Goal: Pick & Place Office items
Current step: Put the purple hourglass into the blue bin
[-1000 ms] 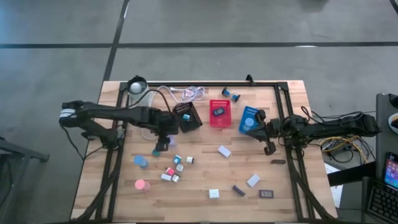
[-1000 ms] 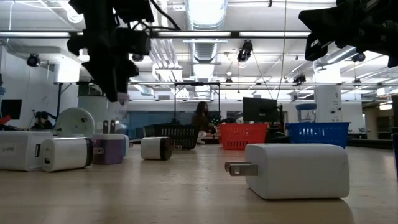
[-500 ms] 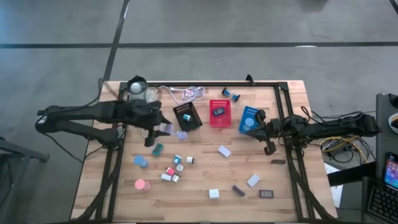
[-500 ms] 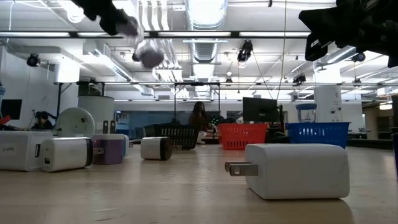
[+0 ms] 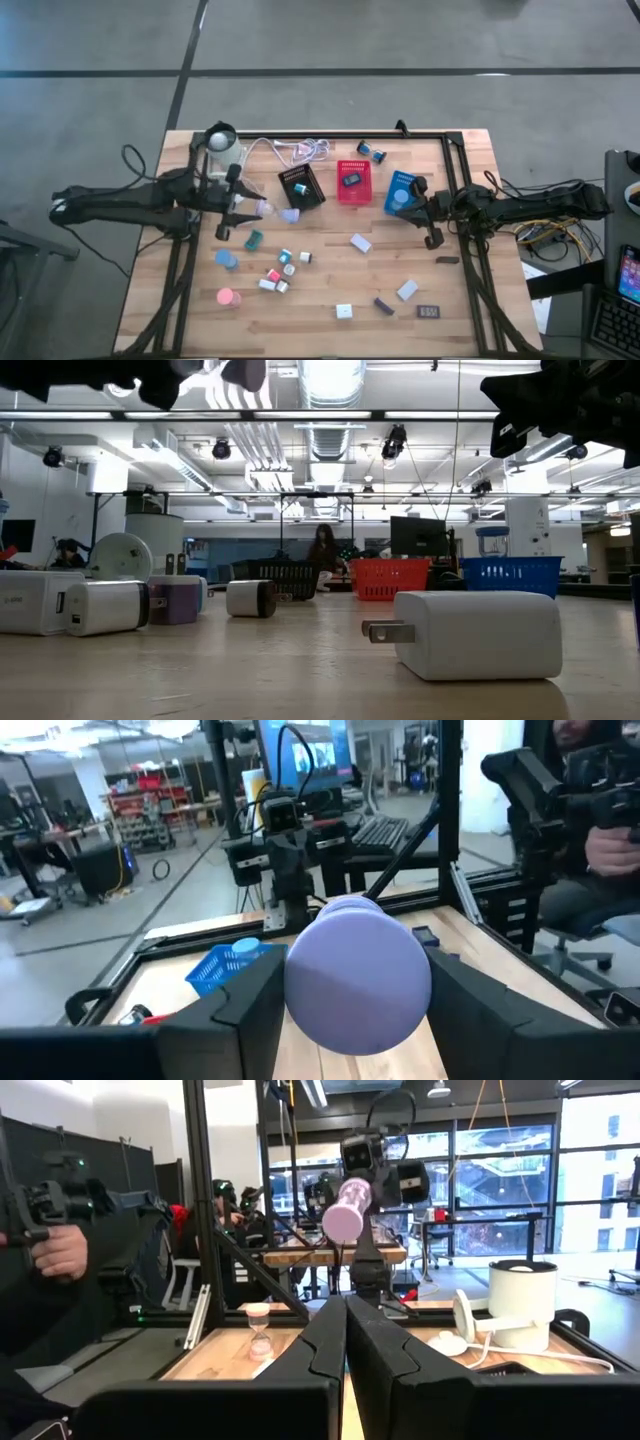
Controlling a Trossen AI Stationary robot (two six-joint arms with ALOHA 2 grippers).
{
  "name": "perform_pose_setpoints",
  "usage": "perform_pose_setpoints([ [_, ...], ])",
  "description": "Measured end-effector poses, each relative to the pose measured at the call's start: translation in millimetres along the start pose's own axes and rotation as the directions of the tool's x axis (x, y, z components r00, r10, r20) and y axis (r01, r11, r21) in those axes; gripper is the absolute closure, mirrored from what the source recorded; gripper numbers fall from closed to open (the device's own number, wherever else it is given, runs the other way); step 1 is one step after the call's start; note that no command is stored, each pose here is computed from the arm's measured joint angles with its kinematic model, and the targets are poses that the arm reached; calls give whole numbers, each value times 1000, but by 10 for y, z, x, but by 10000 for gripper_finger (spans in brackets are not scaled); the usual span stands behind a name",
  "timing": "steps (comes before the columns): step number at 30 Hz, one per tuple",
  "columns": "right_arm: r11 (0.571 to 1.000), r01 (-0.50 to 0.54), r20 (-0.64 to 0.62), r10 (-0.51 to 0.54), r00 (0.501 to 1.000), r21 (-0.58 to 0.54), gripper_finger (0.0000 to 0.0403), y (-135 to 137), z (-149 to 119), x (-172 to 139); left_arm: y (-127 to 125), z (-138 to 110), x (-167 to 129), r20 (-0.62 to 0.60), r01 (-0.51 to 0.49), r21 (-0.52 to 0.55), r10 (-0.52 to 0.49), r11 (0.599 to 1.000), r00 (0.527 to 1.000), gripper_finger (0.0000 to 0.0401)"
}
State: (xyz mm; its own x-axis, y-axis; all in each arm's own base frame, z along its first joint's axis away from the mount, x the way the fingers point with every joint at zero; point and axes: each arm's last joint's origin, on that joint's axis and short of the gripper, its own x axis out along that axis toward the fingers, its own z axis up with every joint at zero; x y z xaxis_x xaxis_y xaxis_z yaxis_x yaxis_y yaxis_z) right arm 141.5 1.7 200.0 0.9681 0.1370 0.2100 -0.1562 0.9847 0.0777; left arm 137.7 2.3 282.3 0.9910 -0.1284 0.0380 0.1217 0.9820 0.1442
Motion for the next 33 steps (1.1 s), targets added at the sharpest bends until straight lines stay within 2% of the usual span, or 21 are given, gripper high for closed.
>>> perform_pose_setpoints([
  [5,1000,1,-10,-1,1000,1,394,-1,-10,0,-55,-194,-138,73,0,2,0,1000,997,197],
  [16,1000,4,-33,-5,999,-22,394,-4,-32,1,-154,-642,-291,139,23,2,-24,1000,990,197],
  [21,998,4,-32,-6,999,-57,394,-4,-31,1,-168,-662,-330,165,31,13,-33,999,986,197],
  [24,998,13,-30,-15,999,-63,394,-7,-29,1,-182,-656,-345,175,71,12,-72,997,982,197],
  [29,997,34,-33,-36,999,-67,394,-14,-37,5,-201,-783,-333,112,89,39,-92,995,989,197],
  [33,998,32,-54,-35,998,-61,394,-19,-65,17,-206,-823,-331,121,86,47,-91,995,989,197],
])
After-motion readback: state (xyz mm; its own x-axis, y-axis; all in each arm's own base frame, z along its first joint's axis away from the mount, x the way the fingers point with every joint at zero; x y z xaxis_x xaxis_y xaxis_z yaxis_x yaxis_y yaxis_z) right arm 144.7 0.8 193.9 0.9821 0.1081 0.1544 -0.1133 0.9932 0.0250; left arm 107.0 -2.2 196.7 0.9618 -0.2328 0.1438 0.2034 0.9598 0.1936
